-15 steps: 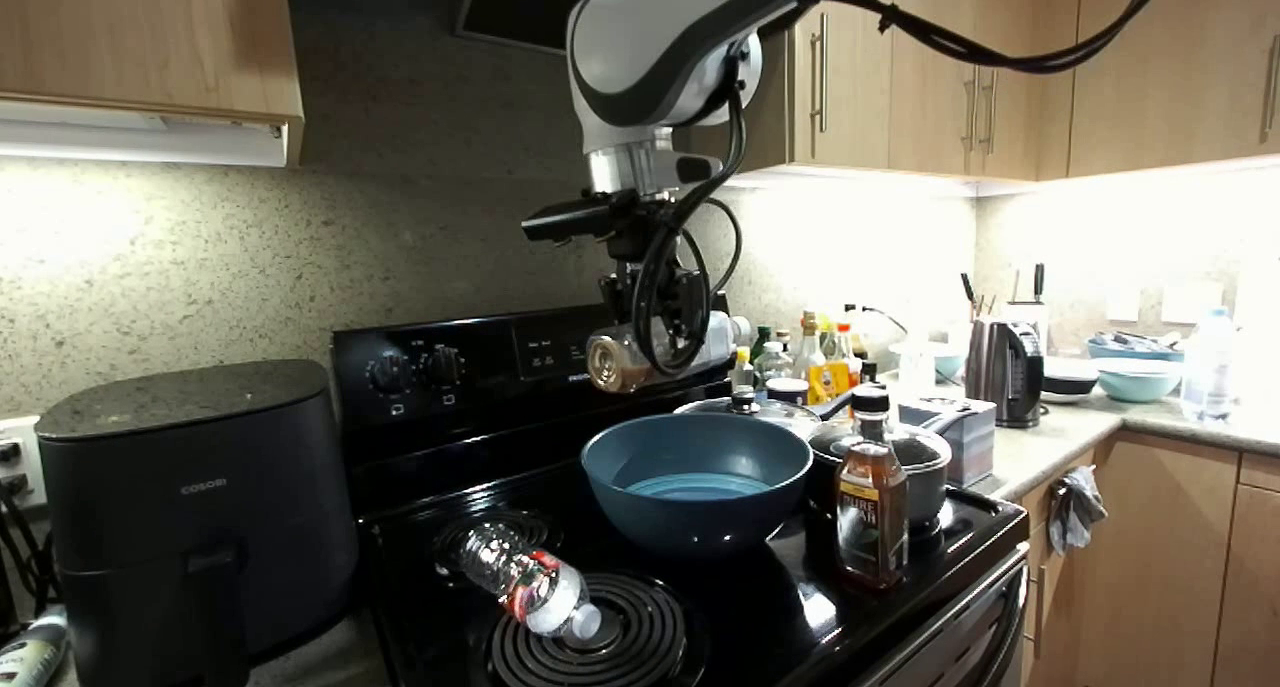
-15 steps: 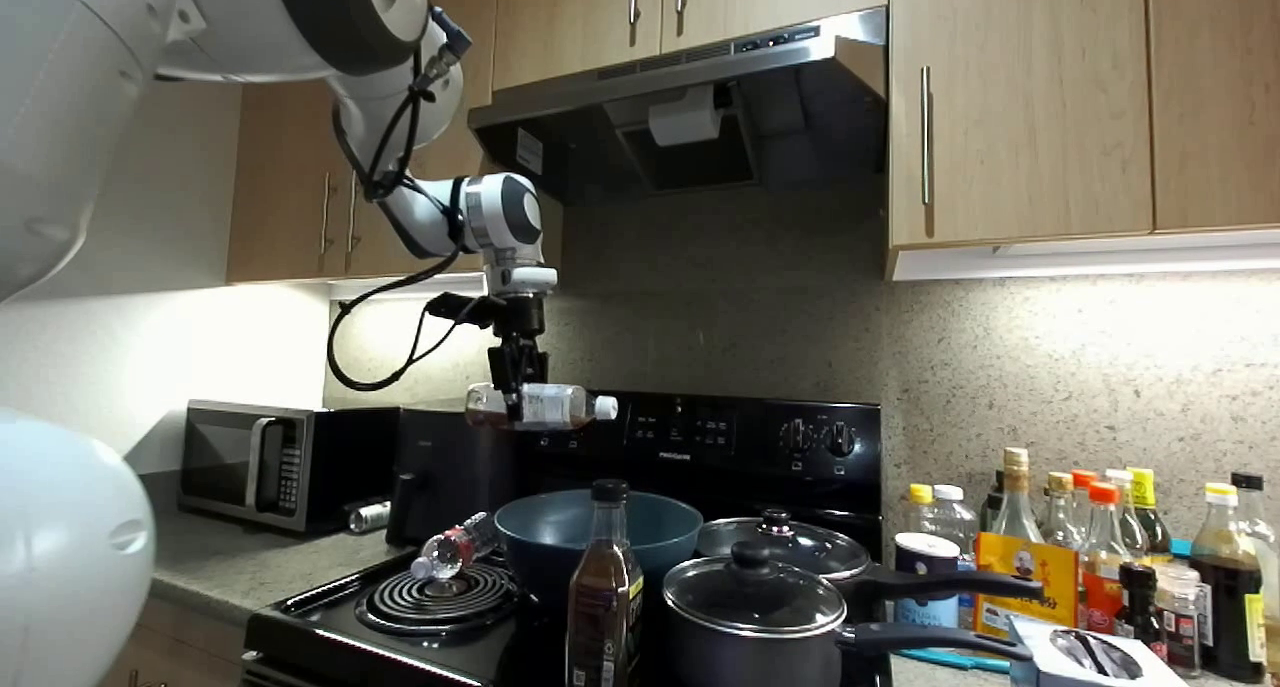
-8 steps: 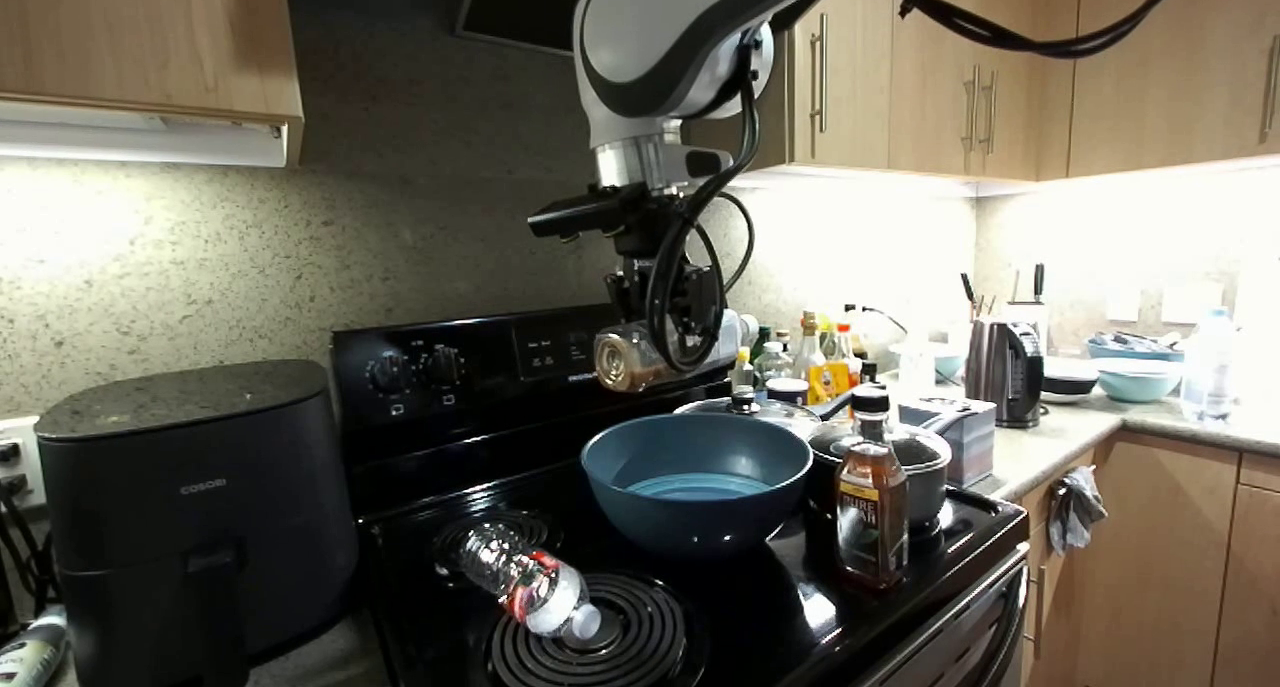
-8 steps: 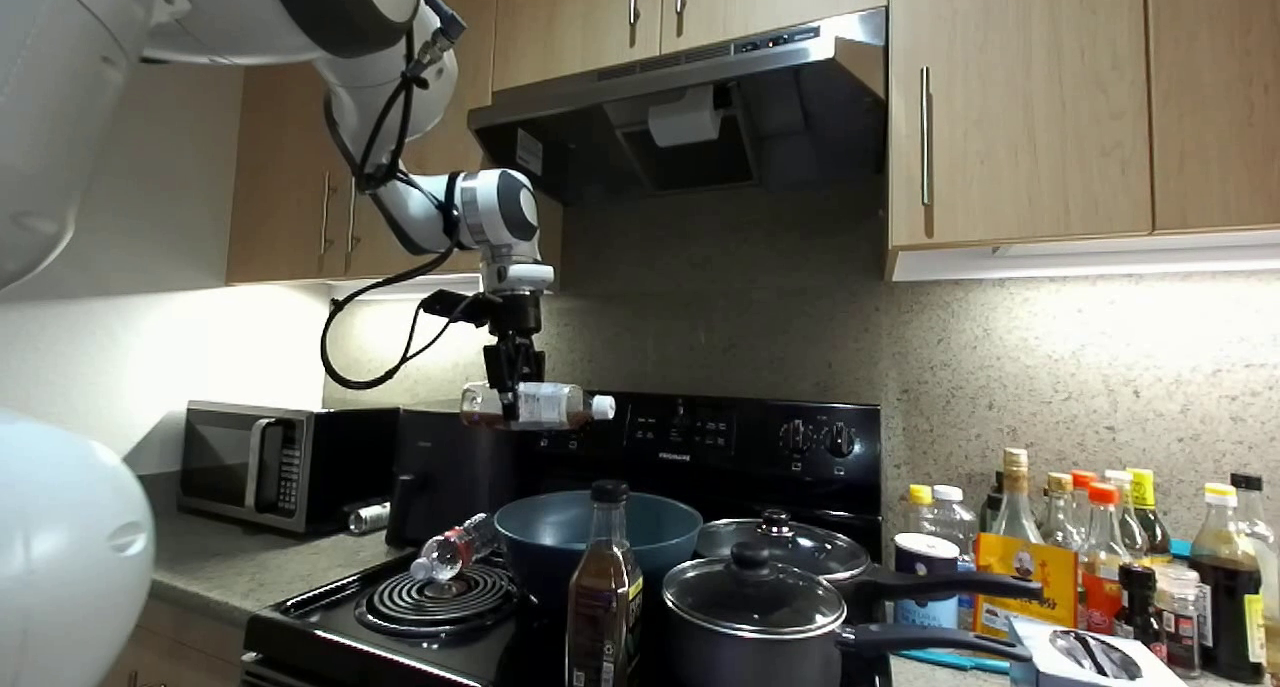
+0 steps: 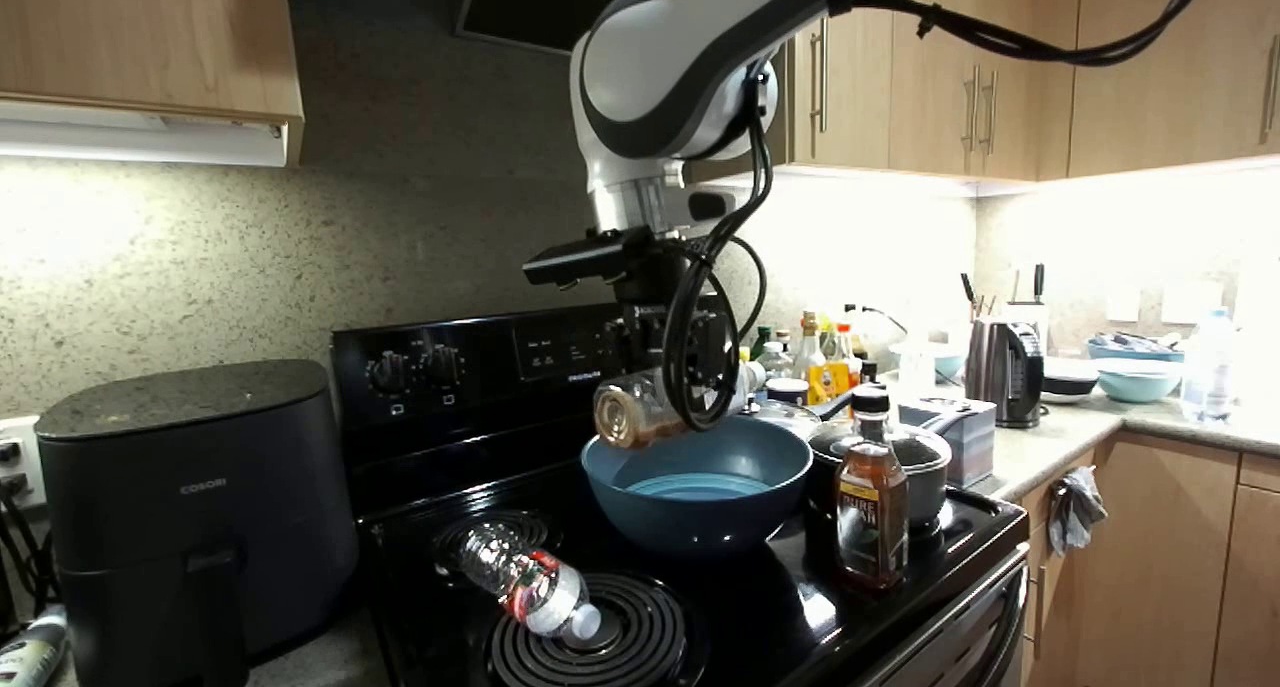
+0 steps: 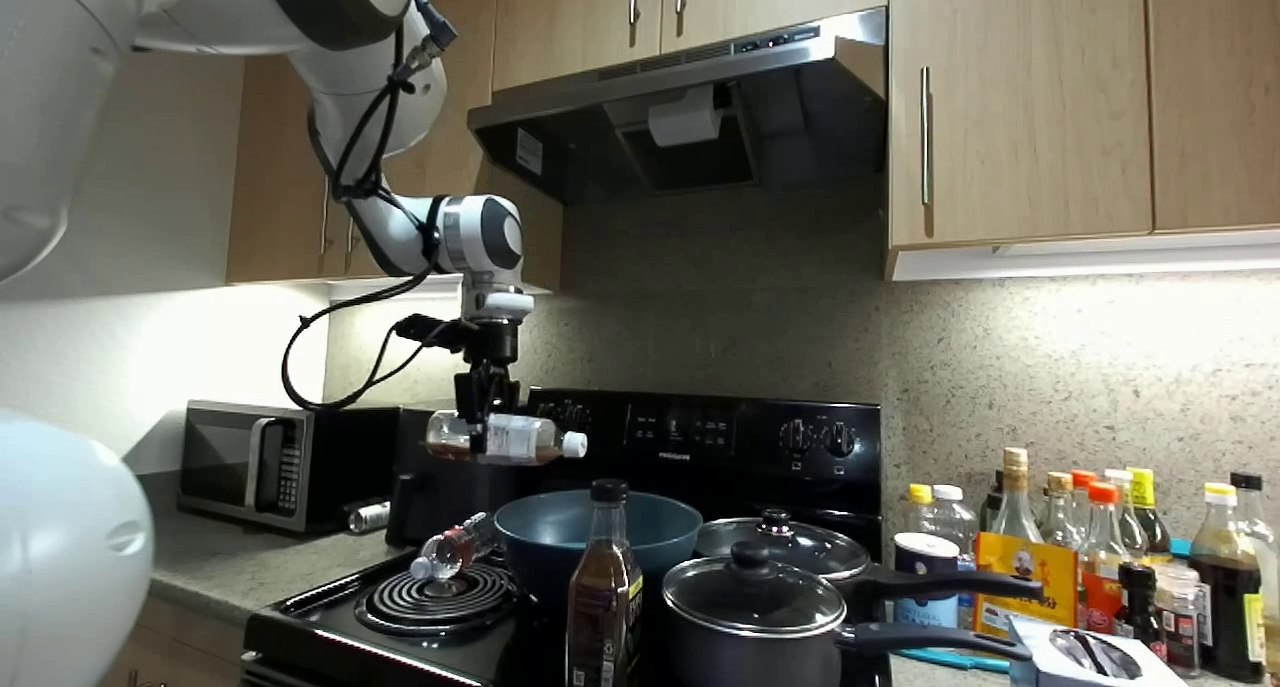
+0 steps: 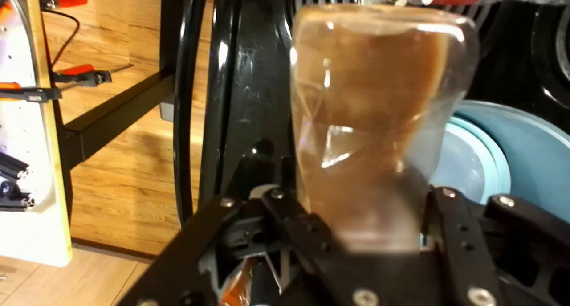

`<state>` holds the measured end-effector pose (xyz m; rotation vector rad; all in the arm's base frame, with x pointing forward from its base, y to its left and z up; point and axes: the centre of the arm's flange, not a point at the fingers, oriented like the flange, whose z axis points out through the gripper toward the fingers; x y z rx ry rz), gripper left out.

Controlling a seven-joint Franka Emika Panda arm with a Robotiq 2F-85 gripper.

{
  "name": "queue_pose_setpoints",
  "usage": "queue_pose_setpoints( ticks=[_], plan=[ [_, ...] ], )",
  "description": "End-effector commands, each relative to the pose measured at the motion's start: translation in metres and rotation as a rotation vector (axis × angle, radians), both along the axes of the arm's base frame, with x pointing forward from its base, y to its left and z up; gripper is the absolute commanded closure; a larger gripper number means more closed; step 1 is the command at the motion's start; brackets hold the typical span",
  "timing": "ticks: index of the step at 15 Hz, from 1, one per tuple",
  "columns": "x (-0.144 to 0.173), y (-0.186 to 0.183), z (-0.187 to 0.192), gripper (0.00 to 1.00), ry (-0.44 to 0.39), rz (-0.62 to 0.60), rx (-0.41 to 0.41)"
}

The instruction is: Remove the bottles from the bowl and put them on the stove

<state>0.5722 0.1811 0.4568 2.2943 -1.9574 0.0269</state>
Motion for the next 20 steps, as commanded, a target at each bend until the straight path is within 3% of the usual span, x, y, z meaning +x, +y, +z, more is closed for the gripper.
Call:
queue_pose_setpoints(
  ticks=[1,6,13,20],
  plan=[
    [-0.049,0.002,-0.023,0.71,0.031,-0.035,0.081],
    [-0.079,0.009,-0.051,0.71,0.065,-0.087,0.119],
    [-0.086,-0.010,-0.103,0.71,0.180,-0.226,0.195],
    [-0.061,-0.047,-0.150,0.71,0.130,-0.344,0.209]
  ],
)
